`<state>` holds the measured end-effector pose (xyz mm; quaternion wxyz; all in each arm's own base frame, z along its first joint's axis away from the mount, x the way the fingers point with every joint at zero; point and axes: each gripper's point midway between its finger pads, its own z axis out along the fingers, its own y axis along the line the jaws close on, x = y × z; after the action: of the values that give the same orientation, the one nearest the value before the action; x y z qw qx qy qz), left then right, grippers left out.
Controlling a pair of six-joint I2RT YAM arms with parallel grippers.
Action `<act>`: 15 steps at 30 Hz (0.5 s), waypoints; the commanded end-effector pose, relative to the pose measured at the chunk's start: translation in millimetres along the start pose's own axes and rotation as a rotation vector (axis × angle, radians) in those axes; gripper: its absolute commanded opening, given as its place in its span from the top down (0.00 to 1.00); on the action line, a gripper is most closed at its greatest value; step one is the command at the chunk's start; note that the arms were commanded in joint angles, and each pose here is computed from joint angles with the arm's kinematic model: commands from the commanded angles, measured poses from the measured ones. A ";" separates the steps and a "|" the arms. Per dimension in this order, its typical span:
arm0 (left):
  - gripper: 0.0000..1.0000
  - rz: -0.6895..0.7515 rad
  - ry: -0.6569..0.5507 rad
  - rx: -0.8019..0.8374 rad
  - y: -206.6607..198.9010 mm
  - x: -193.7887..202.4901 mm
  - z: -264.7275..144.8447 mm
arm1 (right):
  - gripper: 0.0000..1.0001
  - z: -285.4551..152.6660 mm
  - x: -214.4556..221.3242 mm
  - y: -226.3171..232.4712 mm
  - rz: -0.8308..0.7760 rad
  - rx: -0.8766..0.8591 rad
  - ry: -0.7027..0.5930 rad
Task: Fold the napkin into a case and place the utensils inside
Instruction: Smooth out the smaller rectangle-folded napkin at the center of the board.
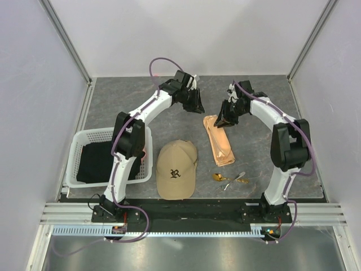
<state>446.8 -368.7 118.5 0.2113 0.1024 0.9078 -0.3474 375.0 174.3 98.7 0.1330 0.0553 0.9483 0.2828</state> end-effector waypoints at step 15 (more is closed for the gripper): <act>0.75 0.098 0.048 -0.142 8.0 40.3 44.6 | 0.96 59.8 -57.5 -16.1 0.169 -0.065 -0.053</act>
<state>424.5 -391.0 62.0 0.1869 0.1188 0.9315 -0.2887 427.0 179.9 35.5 0.1026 0.1345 0.9395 0.2979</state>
